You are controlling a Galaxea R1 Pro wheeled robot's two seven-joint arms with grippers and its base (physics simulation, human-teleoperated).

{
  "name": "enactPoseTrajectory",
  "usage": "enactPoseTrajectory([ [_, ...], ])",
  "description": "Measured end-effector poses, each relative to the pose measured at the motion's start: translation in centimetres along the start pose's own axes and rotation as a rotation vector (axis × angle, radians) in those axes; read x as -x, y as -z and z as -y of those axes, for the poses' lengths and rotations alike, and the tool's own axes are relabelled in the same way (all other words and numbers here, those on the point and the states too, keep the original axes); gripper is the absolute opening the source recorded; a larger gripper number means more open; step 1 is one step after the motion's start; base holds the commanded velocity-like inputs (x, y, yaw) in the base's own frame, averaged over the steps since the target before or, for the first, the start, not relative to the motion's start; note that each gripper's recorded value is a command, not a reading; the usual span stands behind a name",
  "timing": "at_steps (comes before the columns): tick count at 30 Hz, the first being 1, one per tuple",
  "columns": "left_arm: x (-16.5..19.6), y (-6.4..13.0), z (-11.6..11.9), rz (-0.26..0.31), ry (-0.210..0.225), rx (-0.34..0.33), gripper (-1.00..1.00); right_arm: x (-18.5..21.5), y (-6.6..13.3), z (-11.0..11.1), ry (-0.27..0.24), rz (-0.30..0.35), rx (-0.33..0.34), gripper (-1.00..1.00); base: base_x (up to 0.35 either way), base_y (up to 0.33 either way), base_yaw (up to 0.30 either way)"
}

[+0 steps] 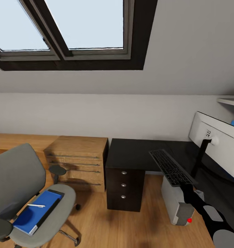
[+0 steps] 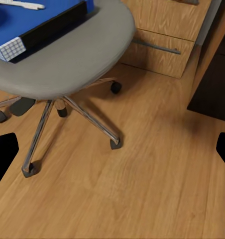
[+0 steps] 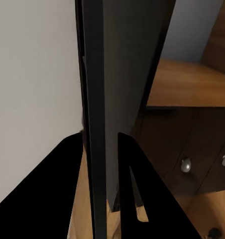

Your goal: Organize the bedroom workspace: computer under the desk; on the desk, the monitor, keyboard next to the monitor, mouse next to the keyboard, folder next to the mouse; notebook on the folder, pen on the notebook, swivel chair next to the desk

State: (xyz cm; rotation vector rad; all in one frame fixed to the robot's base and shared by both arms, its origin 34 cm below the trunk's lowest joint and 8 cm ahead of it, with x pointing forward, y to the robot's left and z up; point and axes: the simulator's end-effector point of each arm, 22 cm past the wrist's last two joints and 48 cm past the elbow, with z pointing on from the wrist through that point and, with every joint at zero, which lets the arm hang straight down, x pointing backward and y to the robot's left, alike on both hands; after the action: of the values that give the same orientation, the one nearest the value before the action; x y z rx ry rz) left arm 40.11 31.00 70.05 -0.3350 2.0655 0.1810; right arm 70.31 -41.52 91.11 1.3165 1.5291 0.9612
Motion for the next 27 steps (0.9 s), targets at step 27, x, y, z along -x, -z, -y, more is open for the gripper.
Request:
enactPoseTrajectory([
  [27, -0.03, -0.02, -0.01, -0.001, 0.000, 0.001, 1.00, -0.01, -0.02, 0.06, -0.001, 0.000, -0.001, -1.00, 0.160, 0.000, 0.000],
])
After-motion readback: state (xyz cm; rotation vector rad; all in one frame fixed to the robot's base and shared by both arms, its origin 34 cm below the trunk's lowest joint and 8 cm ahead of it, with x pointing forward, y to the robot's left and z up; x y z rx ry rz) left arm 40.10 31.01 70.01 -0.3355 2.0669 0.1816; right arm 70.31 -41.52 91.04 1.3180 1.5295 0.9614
